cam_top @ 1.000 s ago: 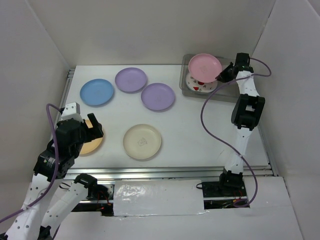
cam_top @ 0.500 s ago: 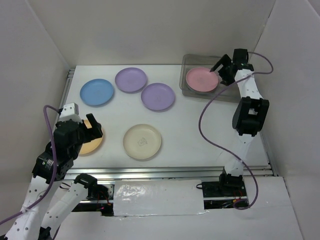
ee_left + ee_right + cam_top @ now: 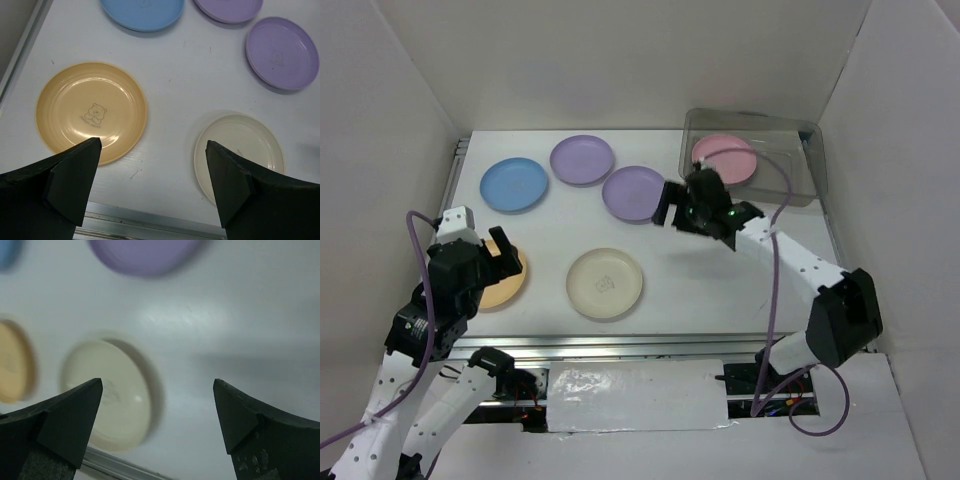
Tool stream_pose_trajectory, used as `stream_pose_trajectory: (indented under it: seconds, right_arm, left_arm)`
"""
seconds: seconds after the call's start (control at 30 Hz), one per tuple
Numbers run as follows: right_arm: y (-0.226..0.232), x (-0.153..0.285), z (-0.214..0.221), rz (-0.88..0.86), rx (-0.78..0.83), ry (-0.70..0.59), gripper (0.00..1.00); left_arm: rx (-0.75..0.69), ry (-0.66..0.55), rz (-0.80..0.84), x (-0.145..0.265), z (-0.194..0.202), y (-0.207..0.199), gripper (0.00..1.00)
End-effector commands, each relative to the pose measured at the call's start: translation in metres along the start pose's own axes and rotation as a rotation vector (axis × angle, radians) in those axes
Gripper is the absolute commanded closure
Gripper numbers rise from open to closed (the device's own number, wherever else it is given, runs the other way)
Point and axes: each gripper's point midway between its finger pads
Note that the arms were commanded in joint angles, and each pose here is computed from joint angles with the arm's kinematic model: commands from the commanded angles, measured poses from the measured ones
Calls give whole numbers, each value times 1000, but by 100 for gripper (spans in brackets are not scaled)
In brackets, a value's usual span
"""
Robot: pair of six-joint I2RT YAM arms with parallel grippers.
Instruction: Place the plates into the plastic bin on the countertop
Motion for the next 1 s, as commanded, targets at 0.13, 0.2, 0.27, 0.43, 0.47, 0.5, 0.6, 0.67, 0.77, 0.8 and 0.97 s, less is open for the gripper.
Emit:
stream_pose_trajectory:
  seconds: [0.13,0.2,0.27,0.43,0.47,0.5,0.6,0.67,0.77,0.8,0.97]
  right_arm:
    - [-41,-27,118,67,-15,160,0]
    - [-44,-32,144,84,8,208,1]
    - [-43,-34,154,91,8,220,1]
    - [-35,-35,160,61,-14,218,2]
    - [-30,-36,159,58,-17,217,2]
    - [-36,-42,166,86,-8,233,2]
    - [-42,-58,182,142,8,273,8]
    - [-42,-65,191,146,10,305,18]
    - [-49,-75,208,167,12,345,43]
    - [-51,-76,210,173,16,345,55]
    - [-37,-63,182,176,-3,241,100]
  left_arm:
    - [40,-49,-14,3,-11,3,1]
    - [39,-49,-11,4,-11,2,1]
    - [37,-47,-8,3,-11,2,1]
    - [34,-43,-3,2,-10,0,1]
    - [35,-43,-4,2,-10,1,1]
    - [34,-43,-3,2,-10,0,1]
    - [40,-52,-7,4,-12,2,1]
    - [42,-56,-6,5,-12,2,1]
    - [45,-58,-7,6,-12,3,1]
    - [42,-57,-8,5,-11,3,1]
    - [44,-60,-5,6,-12,3,1]
Point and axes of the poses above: each gripper's point midway between its finger pads, its own x axis back along the fingers, its own y axis along the line the jaws close on, z = x × y, and after that the axes turned 13 degrees about -x, right-handed
